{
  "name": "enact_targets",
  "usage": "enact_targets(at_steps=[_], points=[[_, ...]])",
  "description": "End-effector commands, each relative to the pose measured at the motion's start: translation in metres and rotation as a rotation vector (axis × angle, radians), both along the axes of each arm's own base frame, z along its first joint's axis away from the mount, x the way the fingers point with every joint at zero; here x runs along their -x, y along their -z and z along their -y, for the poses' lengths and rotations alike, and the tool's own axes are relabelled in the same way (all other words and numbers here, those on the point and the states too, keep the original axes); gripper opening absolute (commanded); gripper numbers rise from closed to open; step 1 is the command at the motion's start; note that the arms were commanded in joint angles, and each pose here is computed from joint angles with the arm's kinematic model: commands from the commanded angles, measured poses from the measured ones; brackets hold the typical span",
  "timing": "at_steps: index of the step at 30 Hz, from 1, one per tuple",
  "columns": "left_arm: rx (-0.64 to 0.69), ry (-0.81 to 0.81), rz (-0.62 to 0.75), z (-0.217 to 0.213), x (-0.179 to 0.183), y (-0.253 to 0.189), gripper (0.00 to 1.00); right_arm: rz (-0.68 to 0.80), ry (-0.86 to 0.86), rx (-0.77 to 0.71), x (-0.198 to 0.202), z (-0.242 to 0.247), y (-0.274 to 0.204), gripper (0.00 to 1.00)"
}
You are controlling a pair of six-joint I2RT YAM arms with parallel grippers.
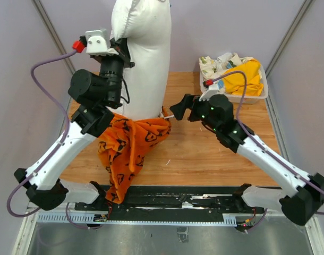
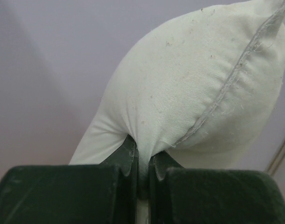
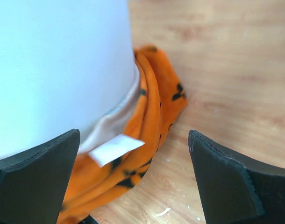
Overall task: Remove the pillowcase from the pillow
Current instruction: Remove the pillow from the pillowcase.
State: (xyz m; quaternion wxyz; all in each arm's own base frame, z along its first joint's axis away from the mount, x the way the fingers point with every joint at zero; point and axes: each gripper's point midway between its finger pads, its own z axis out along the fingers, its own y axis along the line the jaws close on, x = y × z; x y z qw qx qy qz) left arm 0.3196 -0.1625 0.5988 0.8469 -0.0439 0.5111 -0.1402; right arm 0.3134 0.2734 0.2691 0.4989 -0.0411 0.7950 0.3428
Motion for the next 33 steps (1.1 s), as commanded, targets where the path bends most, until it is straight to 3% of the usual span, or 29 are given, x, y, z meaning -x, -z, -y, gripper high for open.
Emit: enact_targets(at_steps=[1, 6, 14, 25, 30, 33], points=[[0.118, -0.204, 0.131, -0.035, 0.001, -0.044, 0.0, 0.27, 0.05, 0.027, 0.023, 0.037, -0.097, 0.99], [0.11, -0.366, 0.001, -0.025, -0.041, -0.028, 0.0, 0.347, -0.164, 0.039, 0.057, -0.005, -0.114, 0.99], [0.105, -0.413, -0.026, -0.018, -0.056, -0.032, 0.0, 0.379, -0.269, 0.044, 0.071, -0.048, -0.107, 0.99], [0.145, -0.322, 0.013, -0.02, -0.041, -0.045, 0.0, 0.472, -0.205, 0.192, 0.024, -0.077, -0.094, 0.99], [0.138, -0.328, 0.013, -0.022, -0.039, -0.046, 0.0, 0.427, -0.245, 0.199, 0.018, -0.097, -0.073, 0.91], [0.128, -0.34, 0.017, -0.023, -0.039, -0.045, 0.0, 0.385, -0.302, 0.178, 0.025, -0.11, -0.058, 0.69]])
